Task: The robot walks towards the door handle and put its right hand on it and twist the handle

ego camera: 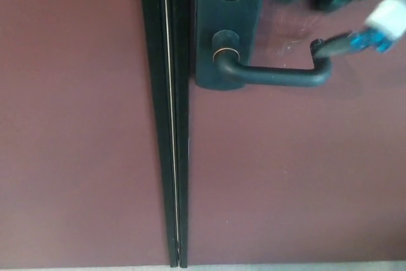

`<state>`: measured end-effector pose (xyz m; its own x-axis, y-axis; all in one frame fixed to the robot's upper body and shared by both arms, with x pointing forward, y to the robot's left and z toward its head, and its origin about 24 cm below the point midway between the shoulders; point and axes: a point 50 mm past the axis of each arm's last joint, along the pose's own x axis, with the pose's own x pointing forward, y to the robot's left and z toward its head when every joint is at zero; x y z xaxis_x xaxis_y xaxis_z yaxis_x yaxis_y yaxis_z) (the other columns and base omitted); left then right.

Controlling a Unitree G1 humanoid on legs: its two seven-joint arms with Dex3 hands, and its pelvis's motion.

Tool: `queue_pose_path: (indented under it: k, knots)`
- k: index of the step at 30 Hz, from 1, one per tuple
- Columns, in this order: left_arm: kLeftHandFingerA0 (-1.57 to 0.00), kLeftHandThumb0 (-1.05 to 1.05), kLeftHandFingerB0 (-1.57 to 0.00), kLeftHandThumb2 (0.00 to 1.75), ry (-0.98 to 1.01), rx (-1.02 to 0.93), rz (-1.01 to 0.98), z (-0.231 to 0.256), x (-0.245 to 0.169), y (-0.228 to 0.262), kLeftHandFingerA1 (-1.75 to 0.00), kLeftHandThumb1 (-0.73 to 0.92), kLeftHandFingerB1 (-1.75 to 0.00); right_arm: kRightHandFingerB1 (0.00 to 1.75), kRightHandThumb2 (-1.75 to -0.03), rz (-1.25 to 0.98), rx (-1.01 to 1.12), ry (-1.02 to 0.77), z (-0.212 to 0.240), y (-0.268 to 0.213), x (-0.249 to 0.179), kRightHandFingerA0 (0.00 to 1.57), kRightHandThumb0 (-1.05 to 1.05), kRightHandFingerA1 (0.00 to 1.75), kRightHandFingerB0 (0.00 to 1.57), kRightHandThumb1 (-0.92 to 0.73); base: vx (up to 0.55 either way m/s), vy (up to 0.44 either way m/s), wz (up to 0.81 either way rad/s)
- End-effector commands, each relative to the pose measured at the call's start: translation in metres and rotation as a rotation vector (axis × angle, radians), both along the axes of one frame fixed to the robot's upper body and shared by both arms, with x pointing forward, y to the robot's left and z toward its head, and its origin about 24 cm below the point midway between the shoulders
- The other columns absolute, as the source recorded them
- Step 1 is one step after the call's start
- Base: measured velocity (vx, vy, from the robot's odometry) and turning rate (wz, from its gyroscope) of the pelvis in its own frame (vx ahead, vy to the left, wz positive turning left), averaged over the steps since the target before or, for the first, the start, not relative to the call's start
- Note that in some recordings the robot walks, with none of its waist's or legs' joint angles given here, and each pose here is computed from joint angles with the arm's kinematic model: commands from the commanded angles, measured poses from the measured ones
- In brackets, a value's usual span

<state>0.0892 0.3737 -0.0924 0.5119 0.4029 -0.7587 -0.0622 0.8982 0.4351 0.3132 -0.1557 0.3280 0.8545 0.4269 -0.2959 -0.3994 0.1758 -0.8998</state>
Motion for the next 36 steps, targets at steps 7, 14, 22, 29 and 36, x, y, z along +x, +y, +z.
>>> queue_pose_path:
  k: [7,14,22,29,36]
  knots:
    - [-0.5,-0.08,-0.41,0.6,0.011,0.015,-0.014,0.002,-0.005,0.003,-0.45,0.7,-0.4,0.26,-0.59,0.021,0.182,-0.236,0.028,-0.068,-0.097,0.05,-0.85,0.24,0.14,-0.6,0.0,0.0,0.0]
    - [-0.49,-0.08,-0.41,0.6,0.012,0.004,-0.015,0.002,-0.005,0.003,-0.45,0.7,-0.4,0.27,-0.84,-0.006,0.263,-0.226,-0.015,-0.102,-0.168,0.06,-0.79,0.24,0.1,-0.48,0.0,0.0,0.0]
    - [-0.49,-0.08,-0.41,0.6,0.003,-0.002,-0.018,0.002,-0.004,0.002,-0.45,0.7,-0.4,0.27,-0.8,-0.253,0.527,0.023,-0.092,-0.151,-0.218,0.04,-0.7,0.29,0.09,-0.44,0.0,0.0,0.0]
    - [-0.48,-0.08,-0.41,0.6,0.002,-0.005,-0.01,0.001,-0.004,0.002,-0.45,0.7,-0.4,0.28,-0.77,-0.401,0.658,0.139,-0.147,-0.165,-0.228,0.05,-0.71,0.37,0.1,-0.45,0.0,0.0,0.0]
    - [-0.49,-0.08,-0.41,0.6,-0.008,-0.014,-0.026,-0.001,0.001,-0.004,-0.45,0.7,-0.4,0.47,-0.93,-0.852,0.498,0.44,-0.296,-0.171,-0.188,0.01,-0.34,0.49,0.0,-0.36,0.0,0.0,0.0]
